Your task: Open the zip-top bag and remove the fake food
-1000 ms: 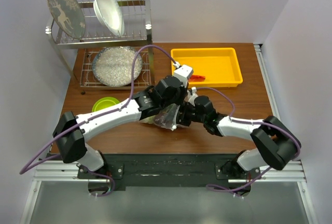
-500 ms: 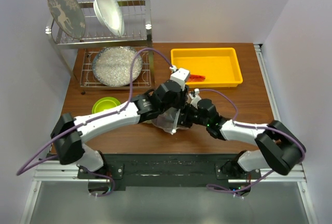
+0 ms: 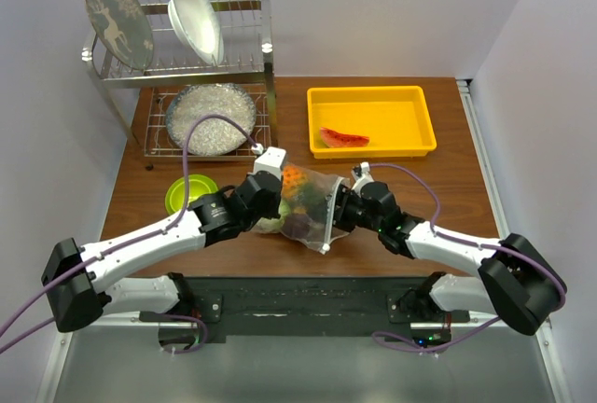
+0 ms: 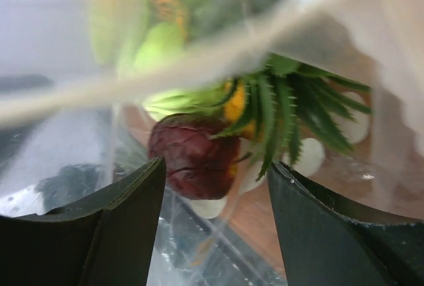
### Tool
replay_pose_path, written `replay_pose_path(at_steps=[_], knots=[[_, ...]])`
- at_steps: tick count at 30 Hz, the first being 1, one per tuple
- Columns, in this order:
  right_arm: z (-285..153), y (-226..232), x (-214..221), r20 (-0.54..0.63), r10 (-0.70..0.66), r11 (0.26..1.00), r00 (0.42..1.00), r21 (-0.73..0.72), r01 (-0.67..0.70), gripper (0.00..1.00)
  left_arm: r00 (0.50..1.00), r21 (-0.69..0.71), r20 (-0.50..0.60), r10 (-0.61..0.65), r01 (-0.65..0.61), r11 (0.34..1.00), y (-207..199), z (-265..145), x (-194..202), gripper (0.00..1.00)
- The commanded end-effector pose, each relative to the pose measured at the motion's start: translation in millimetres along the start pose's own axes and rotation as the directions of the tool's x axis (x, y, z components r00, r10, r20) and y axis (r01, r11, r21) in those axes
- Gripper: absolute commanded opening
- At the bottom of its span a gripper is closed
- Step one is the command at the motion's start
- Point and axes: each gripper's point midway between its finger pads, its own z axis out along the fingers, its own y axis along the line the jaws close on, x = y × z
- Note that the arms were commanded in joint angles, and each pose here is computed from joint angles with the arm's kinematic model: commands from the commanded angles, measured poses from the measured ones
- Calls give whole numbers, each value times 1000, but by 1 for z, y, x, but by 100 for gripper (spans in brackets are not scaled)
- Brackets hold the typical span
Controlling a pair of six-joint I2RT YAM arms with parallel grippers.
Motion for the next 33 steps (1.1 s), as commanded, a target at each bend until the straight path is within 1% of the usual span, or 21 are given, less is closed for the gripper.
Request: replay_pose_path(at_steps=[1,2,3,4,5,7,8,9,14,18,24,28,29,33], knots=[[-3,-9,-3,19,-36,998,999,47,35,66,999,55,-29,-30,32,998,-6,-1,14,31],[-3,-6,-2,10,-39,999,999,36,39,66,999,68,-20,-40,41,997,-7,-1,13,32],[-2,-4,-2,7,-38,999,999,30,38,66,999,70,-24,-42,43,997,-7,-1,16,30],[-1,-5,-1,4,-34,999,999,31,34,66,999,63,-39,-37,39,997,-6,1,22,25],[-1,-3,-3,8,-34,999,999,23,34,66,998,49,-61,-34,37,998,-4,5,29,17],[2,-4,0,-6,-21,1000,1000,19,21,66,995,43,-93,-27,32,999,-3,9,40,10],[4,0,0,-4,-18,1000,1000,-3,17,66,994,44,-104,-34,39,998,-5,12,44,2],[5,2,2,-15,-13,1000,1000,-16,12,66,993,51,-112,-37,43,998,-6,14,47,0],[10,8,6,-46,-6,999,999,-51,4,69,985,116,-157,-67,86,989,-21,21,66,0],[11,15,7,-67,-37,997,997,-77,32,74,980,139,-185,-70,97,986,-28,24,79,0],[12,17,23,-165,-100,991,981,-102,84,77,978,143,-191,-81,110,984,-34,29,83,0],[9,15,28,-198,-167,983,966,-109,147,78,977,126,-198,-76,102,987,-32,33,86,0],[7,12,30,-213,-176,983,961,-96,159,78,978,118,-193,-78,102,988,-30,33,85,0],[-2,5,23,-210,-246,969,946,-35,245,77,982,111,-174,-66,86,990,-28,30,77,0]])
